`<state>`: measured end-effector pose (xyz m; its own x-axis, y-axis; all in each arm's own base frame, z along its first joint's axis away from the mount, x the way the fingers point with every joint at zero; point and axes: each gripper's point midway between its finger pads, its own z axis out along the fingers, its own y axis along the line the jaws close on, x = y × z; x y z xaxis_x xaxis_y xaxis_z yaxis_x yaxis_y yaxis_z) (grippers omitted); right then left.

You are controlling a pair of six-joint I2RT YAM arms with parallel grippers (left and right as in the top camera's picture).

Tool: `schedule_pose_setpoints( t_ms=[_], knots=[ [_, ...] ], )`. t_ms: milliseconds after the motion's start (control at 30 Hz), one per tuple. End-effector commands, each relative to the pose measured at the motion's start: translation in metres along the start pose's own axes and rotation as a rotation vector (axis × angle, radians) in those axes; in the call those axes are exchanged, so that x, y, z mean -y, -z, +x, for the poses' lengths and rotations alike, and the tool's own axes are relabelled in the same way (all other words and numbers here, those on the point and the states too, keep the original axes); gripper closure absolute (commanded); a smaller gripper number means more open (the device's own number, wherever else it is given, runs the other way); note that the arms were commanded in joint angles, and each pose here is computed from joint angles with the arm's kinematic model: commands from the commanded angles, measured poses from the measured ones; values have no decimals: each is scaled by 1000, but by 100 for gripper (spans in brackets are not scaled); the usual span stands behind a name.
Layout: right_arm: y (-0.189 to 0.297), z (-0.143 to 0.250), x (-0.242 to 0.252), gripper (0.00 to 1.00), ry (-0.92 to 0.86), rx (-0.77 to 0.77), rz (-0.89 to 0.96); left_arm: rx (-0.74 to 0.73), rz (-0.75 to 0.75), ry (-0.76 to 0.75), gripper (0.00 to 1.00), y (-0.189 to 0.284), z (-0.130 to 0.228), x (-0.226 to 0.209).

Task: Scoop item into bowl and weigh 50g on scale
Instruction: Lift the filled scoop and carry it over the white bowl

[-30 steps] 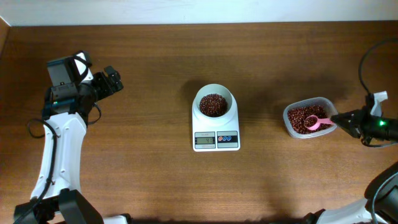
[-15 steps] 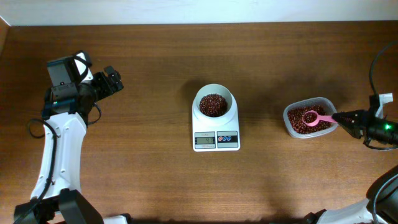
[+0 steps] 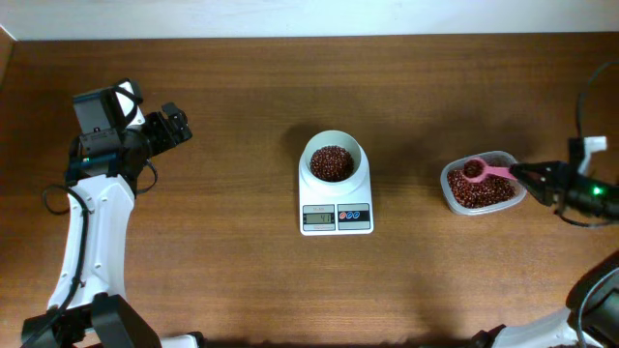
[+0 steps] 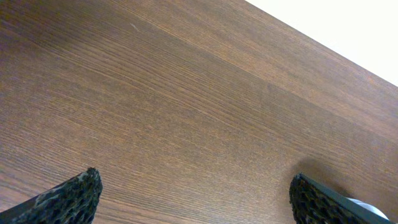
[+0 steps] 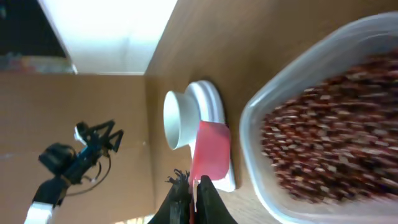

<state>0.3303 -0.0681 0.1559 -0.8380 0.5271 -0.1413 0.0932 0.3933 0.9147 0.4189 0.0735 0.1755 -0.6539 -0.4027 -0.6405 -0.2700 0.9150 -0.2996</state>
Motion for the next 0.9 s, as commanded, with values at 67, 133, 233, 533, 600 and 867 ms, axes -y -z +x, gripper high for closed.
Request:
schedule_pose_setpoints(
  t_ms=[67,133,233,533,600,867],
  knots=[
    [-44,21,-40,96,87,-122,-103,16,-6,9,1,2,-6,-1],
    [-64,32,-56,96,121,-180,-151,16,-6,9,1,2,-6,-1],
    [-93,48,-76,96,158,-261,-201,16,-6,10,1,2,-6,-1],
    [-180,49,-115,96,226,-330,-173,16,-6,9,1,2,-6,-1],
    [-198,48,-122,96,272,-307,-143,16,-6,9,1,2,-6,-1],
    [-223,48,-110,96,351,-249,3,16,-6,10,1,2,-6,-1]
  ],
)
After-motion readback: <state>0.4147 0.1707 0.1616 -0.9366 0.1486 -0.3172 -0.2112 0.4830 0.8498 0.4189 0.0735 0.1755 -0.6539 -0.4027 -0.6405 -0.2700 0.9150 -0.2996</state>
